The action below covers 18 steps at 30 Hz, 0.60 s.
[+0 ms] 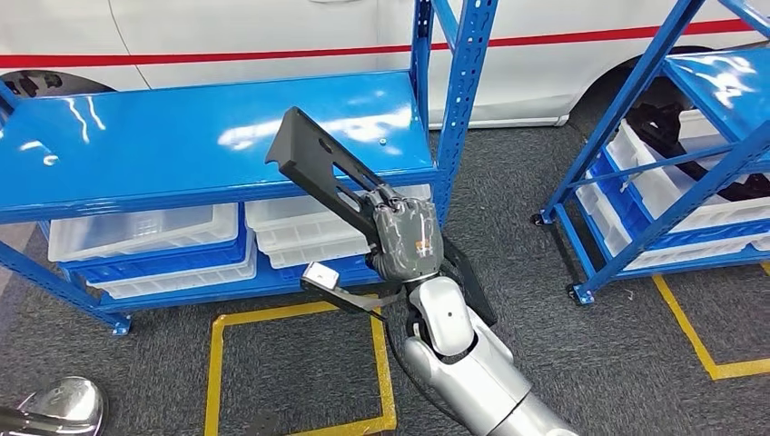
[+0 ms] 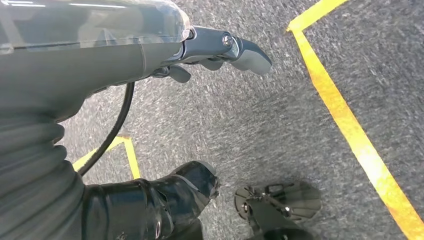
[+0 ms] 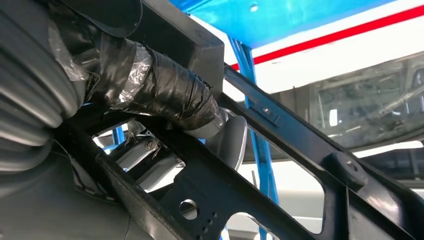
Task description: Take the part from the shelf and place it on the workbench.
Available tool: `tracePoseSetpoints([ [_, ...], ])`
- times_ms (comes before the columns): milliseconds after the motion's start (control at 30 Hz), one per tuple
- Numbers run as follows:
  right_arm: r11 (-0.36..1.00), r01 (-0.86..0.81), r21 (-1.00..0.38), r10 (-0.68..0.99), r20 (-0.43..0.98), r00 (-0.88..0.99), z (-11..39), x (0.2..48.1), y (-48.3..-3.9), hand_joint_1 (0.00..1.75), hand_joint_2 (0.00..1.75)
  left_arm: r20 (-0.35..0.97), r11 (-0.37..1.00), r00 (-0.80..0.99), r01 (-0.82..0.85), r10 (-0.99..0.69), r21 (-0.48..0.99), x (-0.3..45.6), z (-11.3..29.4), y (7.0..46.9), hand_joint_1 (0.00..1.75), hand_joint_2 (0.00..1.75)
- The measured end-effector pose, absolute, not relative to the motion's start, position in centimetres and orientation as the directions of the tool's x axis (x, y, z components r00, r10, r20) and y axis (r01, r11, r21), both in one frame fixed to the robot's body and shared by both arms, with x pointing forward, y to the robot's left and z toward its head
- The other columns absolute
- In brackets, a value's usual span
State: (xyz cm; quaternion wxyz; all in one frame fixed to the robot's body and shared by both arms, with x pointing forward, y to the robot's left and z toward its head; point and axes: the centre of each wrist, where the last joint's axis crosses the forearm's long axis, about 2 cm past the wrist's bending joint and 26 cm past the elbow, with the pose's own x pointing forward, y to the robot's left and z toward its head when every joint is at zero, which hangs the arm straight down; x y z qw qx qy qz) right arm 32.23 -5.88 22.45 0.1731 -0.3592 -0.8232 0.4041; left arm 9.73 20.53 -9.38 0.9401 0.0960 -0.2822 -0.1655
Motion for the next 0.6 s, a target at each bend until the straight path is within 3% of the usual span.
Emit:
tracePoseSetpoints([
  [300,0.43,0.432,-0.792,0.742,0.038,-0.669,21.7,32.3,-7.1,1.75,1.75,0.499,0.926,0.786,0.258,-0.366,0.274,9.7,-9.4,20.6,0.0,1.75],
  [600,0.368,0.511,-0.777,0.738,-0.091,-0.668,22.9,32.1,-6.9,1.75,1.75,0.493,0.926,0.789,0.261,-0.368,0.273,9.6,-9.4,20.6,0.0,1.75],
])
